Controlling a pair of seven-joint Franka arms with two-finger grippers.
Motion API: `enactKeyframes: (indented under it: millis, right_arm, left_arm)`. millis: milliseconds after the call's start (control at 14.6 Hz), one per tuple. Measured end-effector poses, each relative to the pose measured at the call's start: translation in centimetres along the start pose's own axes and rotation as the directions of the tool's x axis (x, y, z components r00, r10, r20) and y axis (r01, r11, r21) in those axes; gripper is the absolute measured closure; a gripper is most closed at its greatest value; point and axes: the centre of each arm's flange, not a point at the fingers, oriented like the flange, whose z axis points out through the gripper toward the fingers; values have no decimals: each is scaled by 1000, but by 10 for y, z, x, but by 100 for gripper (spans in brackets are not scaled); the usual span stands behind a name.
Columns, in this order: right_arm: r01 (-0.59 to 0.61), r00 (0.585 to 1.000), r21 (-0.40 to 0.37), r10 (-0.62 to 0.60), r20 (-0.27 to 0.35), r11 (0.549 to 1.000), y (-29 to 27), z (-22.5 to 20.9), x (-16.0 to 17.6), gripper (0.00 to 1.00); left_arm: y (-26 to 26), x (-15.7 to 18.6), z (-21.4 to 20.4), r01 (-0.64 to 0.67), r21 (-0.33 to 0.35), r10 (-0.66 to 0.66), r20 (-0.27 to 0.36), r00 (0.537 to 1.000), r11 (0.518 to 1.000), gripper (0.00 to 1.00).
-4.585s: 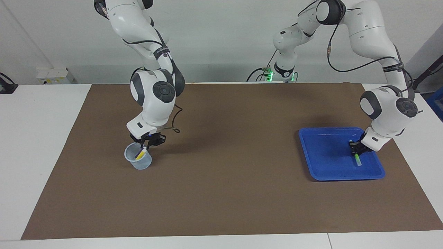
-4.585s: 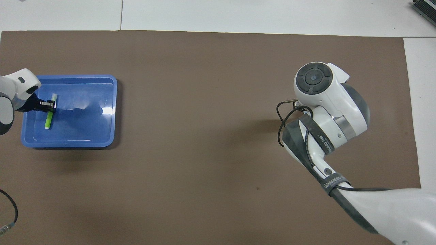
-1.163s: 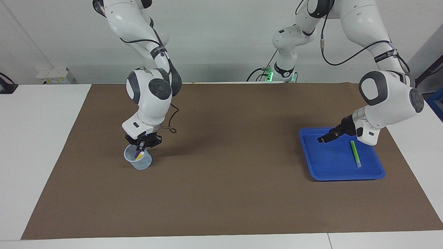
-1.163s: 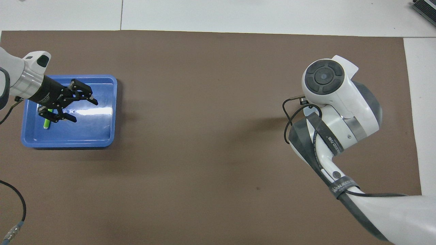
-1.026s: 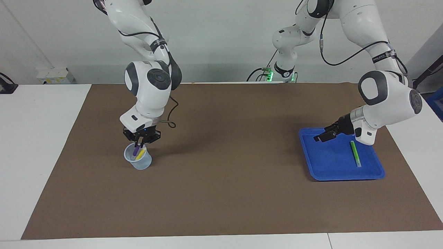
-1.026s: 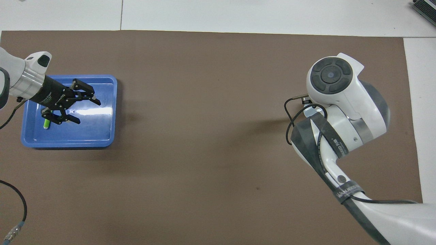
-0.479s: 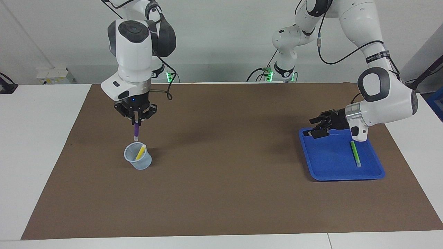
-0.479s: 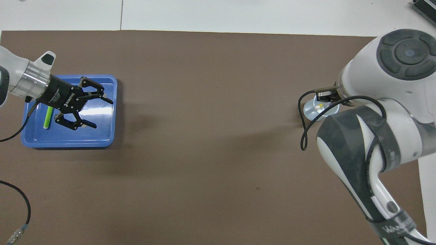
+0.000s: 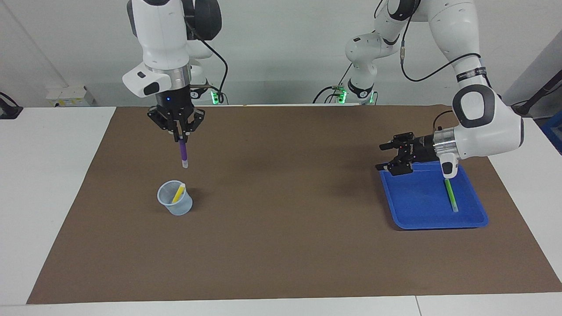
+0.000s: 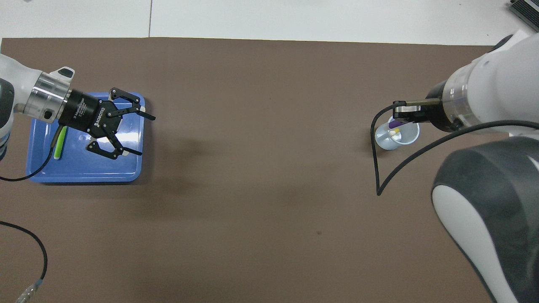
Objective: Right arm passes pens to left for tray arrangement
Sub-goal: 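Lift the purple pen from the cup with the right gripper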
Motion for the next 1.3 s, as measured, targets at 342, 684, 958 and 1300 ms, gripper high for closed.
enactKeyframes:
  millis: [342,684,958,1300]
  right_arm:
    - [-115,993,219,109,39,969,-16,-13,0,81]
    - [-252,967,375,249,58,892,-34,-27,5,81]
    - [-331,938,439,343,54,836,-67,-38,1,81]
    - [-392,909,488,410,75,780,-114,-48,-14,81]
  left_arm:
    - [3,-46,9,115,-6,-115,46,992,993,8]
    - [2,-99,23,121,-4,-121,65,991,993,8]
    - [7,-135,44,93,-15,-91,72,993,996,11]
    - [8,-164,47,140,-51,-133,128,983,989,12]
